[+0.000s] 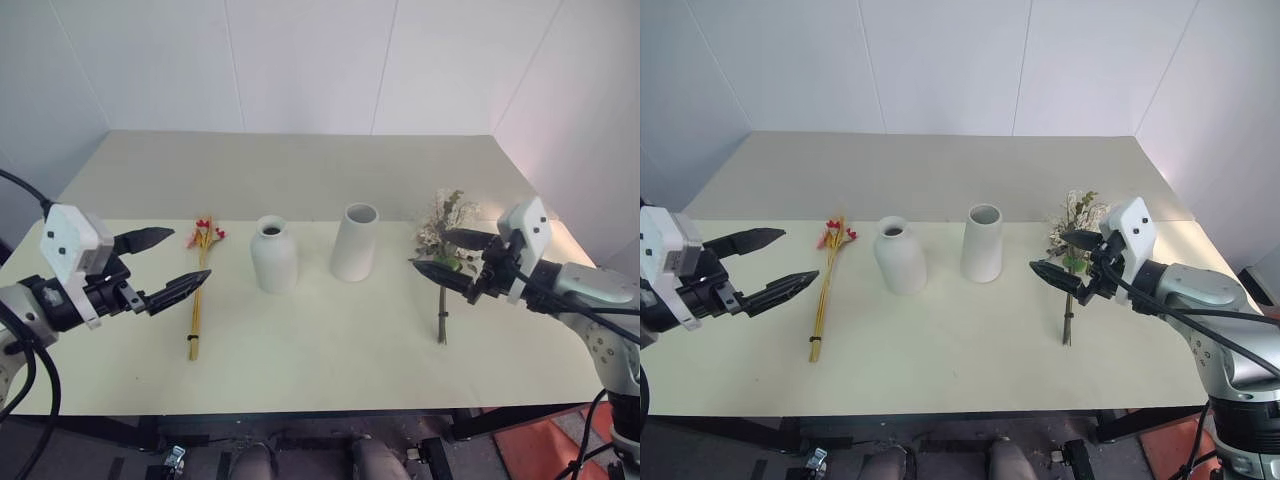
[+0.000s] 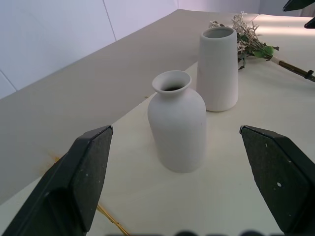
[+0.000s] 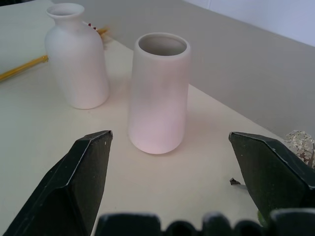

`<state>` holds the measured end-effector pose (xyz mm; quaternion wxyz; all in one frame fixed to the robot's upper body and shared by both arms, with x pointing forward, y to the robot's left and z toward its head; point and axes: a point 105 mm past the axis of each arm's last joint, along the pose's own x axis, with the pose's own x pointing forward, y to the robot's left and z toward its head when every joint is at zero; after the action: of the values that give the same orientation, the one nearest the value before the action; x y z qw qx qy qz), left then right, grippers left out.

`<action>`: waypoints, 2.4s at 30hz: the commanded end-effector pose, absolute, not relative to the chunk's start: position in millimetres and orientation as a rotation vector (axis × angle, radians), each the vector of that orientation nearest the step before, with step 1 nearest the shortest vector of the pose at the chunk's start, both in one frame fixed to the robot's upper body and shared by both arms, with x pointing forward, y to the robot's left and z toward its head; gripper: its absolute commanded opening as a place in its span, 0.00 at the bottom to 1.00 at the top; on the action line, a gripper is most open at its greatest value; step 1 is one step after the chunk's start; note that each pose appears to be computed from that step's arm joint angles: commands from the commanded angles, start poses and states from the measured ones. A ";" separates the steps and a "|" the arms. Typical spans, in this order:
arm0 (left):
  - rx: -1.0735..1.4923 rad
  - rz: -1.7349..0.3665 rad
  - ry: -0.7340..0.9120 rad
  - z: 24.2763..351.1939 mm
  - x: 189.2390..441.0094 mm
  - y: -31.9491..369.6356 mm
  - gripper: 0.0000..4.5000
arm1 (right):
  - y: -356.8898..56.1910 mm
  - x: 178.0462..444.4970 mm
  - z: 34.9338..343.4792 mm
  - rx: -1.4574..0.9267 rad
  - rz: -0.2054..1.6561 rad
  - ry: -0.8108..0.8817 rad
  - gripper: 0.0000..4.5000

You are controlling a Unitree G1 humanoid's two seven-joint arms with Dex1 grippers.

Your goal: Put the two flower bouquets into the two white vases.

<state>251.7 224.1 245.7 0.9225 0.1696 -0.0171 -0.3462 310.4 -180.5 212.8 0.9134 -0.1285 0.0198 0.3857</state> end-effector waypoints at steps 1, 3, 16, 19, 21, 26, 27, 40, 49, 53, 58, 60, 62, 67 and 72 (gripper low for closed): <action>0.362 -0.721 -0.112 262.6 253.9 223.3 1.00 | -178.8 309.1 237.9 -0.295 0.798 -0.051 1.00; 0.363 -0.722 -0.115 263.9 256.0 224.3 1.00 | -178.1 309.1 238.3 -0.295 0.802 -0.051 1.00; 0.376 -0.783 -0.149 272.3 261.1 218.9 1.00 | -196.6 327.8 210.0 -0.215 0.592 0.255 1.00; 0.373 -0.818 -0.167 275.7 263.1 213.1 1.00 | -206.2 337.7 191.5 -0.181 0.444 0.448 1.00; 0.372 -0.843 -0.180 277.7 264.0 209.2 1.00 | -211.8 344.9 175.7 -0.148 0.329 0.572 1.00; 0.372 -0.871 -0.205 282.7 265.1 204.4 1.00 | -219.4 352.7 150.8 -0.126 0.168 0.741 1.00; 0.369 -0.873 -0.208 283.5 265.2 203.9 1.00 | -218.5 354.0 147.3 -0.114 0.161 0.761 1.00; 0.368 -0.866 -0.206 280.2 259.6 204.5 1.00 | -228.8 388.8 130.6 -0.085 0.055 0.767 0.42; 0.355 -0.863 -0.209 280.0 260.6 203.6 1.00 | -227.1 407.2 194.8 -0.042 0.069 0.296 0.05; 0.304 -0.883 -0.224 286.1 261.9 202.0 1.00 | -204.8 401.8 274.4 0.106 0.204 -0.119 0.05; 0.225 -0.930 -0.216 295.3 264.8 201.9 1.00 | -144.6 380.7 336.2 0.131 0.463 -0.442 0.05; 0.224 -0.939 -0.209 296.1 265.8 201.4 1.00 | -129.2 376.4 346.4 0.173 0.524 -0.497 0.05; 0.219 -0.959 -0.208 298.0 266.4 199.8 1.00 | -107.5 372.9 352.7 0.181 0.593 -0.545 0.05; 0.221 -0.968 -0.209 299.3 268.5 197.4 1.00 | -82.9 374.8 354.6 0.201 0.643 -0.581 0.05; 0.234 -0.963 -0.208 299.5 265.7 197.3 1.00 | -75.0 384.4 340.9 0.194 0.652 -0.564 0.05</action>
<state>271.8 198.6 289.5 0.8783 0.0918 -0.0854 -0.4614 390.0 -74.4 328.2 0.9127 0.1045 -0.2397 0.3140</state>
